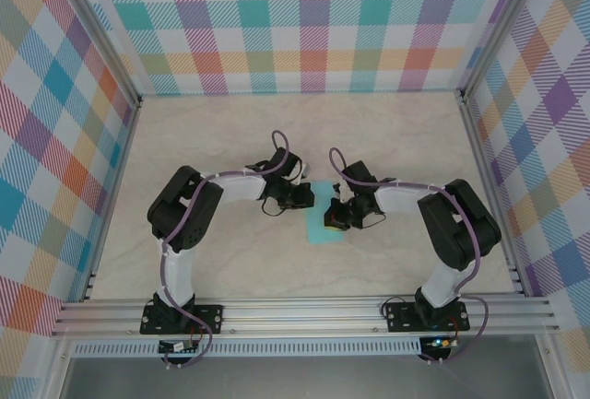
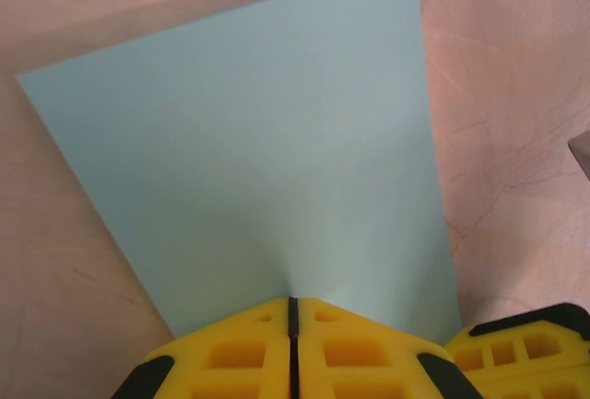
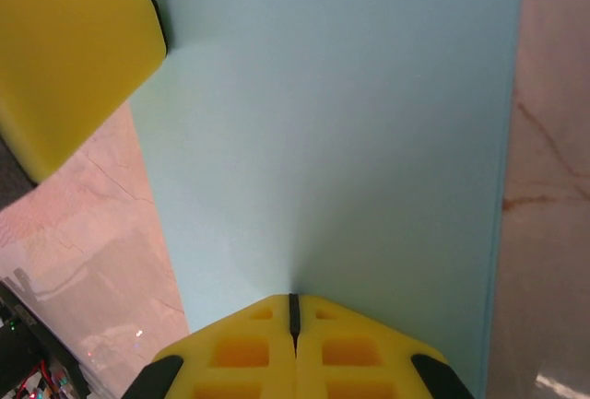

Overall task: Fold a paper plane with a square sheet of paper (fold left side to right side)
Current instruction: First fold the square sheet of paper in half at the center of the table.

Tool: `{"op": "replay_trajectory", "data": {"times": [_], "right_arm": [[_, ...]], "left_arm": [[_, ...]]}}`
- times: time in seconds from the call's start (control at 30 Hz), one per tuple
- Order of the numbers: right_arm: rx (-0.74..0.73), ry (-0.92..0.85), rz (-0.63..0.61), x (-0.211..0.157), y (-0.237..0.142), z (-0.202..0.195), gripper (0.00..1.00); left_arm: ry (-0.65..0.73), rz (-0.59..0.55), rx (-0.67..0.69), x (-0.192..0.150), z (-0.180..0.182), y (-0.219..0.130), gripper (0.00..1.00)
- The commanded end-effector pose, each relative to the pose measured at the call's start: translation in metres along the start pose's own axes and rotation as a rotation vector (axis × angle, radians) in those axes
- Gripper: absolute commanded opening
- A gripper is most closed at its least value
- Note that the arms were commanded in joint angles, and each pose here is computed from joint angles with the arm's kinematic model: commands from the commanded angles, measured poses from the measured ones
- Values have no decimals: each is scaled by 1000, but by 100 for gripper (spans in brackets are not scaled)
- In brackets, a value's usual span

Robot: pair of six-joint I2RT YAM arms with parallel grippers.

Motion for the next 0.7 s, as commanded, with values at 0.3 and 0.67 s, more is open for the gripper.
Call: {"op": "replay_trajectory", "data": {"times": [0.3, 0.67], "right_arm": [[-157, 62, 50, -24, 5, -35, 0], [-9, 29, 29, -21, -1, -15, 1]], "left_arm": [[-83, -151, 187, 67, 71, -16, 9], [-65, -208, 142, 96, 68, -39, 11]]}}
Point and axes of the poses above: each hand's point on the last joint's axis, 136 mm out from that joint toward the fingers, its own y axis out along the fingers, its own z axis along the line the jaws close on, x = y × z, the point moved 7 cm from there along -y, back along the fingers, and after that the axes turned 6 degrees about y, right-handed, at the moved point
